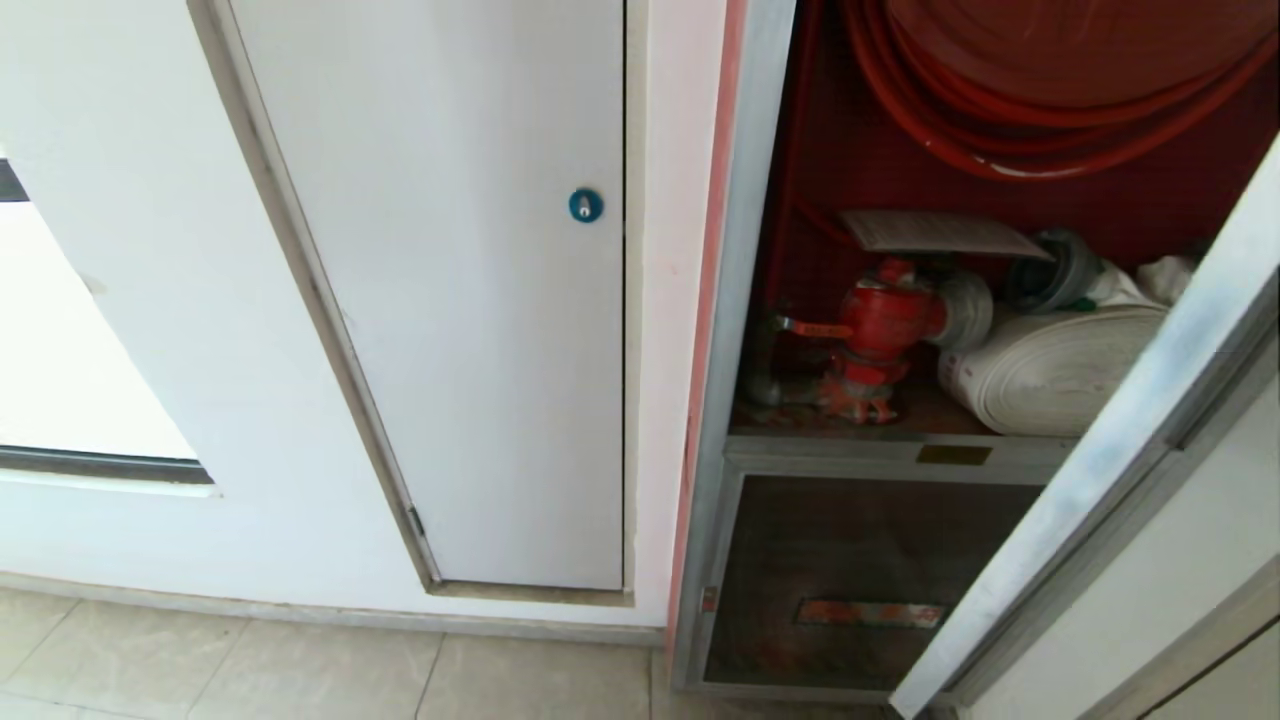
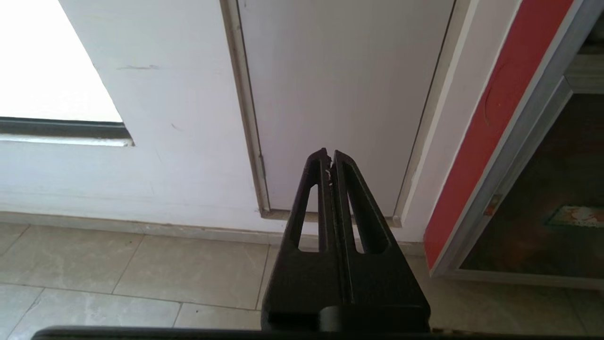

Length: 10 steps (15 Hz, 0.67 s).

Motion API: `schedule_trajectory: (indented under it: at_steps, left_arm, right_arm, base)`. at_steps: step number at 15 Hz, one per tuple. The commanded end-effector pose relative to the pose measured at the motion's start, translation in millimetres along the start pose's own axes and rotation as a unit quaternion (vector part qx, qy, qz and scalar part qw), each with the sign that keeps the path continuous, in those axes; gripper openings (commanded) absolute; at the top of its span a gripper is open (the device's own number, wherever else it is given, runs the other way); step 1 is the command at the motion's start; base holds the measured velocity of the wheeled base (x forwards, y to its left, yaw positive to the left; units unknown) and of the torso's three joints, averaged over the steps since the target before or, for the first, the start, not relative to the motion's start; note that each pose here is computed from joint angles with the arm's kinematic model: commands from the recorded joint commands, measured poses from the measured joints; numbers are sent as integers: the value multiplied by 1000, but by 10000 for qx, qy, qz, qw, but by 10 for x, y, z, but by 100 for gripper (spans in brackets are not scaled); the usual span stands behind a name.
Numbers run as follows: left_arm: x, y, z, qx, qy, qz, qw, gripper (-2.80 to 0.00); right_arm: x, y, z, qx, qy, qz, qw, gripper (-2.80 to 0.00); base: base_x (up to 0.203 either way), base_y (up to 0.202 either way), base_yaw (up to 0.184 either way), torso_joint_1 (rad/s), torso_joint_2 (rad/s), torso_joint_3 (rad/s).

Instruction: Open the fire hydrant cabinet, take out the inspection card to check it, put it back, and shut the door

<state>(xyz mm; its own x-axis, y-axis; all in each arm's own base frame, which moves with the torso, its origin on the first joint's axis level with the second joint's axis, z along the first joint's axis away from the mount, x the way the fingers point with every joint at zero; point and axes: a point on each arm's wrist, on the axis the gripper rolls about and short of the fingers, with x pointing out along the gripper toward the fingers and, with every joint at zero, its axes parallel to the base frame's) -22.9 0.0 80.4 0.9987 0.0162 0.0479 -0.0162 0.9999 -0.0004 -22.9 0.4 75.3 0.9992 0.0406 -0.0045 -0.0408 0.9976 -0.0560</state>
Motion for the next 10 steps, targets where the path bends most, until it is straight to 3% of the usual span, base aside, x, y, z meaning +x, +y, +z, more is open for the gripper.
schedule_trajectory:
  at_steps: [1,10]
  left_arm:
    - [12,0,-46,1,86,3,10000,-280]
    - [12,0,-46,1,86,3,10000,-280]
  right_arm:
    - [1,0,0,-3,8,4,10000,-280]
    - [1,0,0,-3,4,4,10000,-280]
  base:
    - [-195,0,2,-2,2,2]
    - [-195,0,0,2,2,2]
